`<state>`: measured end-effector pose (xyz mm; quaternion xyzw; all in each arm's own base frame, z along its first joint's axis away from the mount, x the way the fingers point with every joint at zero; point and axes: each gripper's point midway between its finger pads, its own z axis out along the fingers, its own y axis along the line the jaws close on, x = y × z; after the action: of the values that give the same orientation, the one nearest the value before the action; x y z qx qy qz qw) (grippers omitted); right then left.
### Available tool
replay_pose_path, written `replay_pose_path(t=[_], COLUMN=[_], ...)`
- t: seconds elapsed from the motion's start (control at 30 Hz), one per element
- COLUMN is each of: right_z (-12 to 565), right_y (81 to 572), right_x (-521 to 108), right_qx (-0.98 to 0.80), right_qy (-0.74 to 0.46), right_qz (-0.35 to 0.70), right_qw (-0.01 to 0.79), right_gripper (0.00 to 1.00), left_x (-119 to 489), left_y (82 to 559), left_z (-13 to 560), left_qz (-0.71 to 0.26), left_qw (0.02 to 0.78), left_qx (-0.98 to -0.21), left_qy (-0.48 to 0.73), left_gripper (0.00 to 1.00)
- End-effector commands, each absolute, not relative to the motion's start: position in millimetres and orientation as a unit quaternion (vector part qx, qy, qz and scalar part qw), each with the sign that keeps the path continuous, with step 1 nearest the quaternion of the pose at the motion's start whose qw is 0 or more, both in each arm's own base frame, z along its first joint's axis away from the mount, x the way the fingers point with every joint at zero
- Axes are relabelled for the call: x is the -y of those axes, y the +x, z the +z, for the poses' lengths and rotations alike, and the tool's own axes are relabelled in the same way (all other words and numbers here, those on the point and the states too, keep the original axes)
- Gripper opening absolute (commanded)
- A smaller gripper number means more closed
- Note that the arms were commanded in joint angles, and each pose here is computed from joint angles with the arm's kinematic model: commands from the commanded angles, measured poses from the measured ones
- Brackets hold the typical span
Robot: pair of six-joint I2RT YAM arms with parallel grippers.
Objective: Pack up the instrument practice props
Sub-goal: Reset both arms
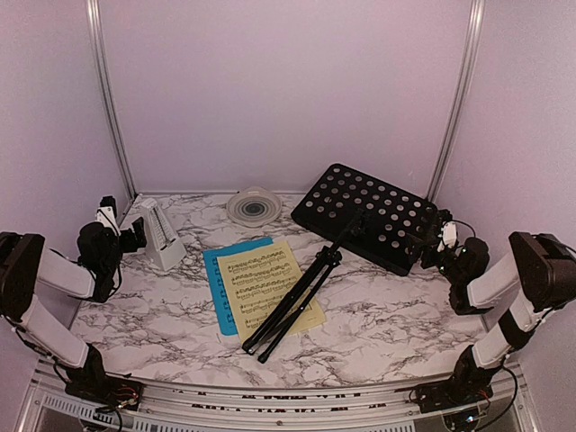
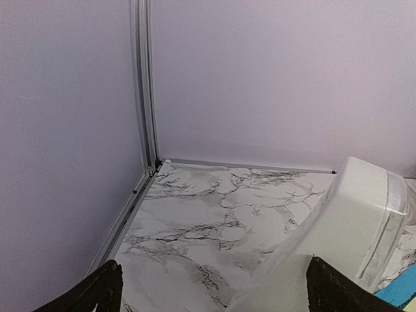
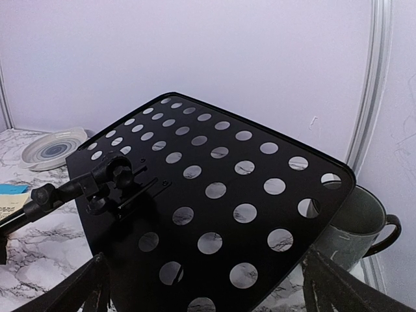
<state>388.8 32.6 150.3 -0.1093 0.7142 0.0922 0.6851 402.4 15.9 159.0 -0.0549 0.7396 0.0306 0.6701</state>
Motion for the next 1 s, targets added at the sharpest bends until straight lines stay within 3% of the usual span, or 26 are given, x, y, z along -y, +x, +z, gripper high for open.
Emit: replay_pose_path(t=[0.0, 0.97], right_z=[153, 153], right_y=[392, 397], right_x=[-29, -17], right_qx=[-0.711, -0.717], right_qy=[-0.105, -0.07], right_qz=[0.086, 0.071], right_qw=[0.69, 0.69], right_gripper=[1.0, 1.0], left_x=[-16, -16], left_y=[405, 405], left_z=[163, 163], left_qz=[0.029, 0.029], left_qw=[0.673, 0.673], left_qx=[-0.737, -0.737], left_qy=[-0.053, -0.053], left_gripper=[1.0, 1.0])
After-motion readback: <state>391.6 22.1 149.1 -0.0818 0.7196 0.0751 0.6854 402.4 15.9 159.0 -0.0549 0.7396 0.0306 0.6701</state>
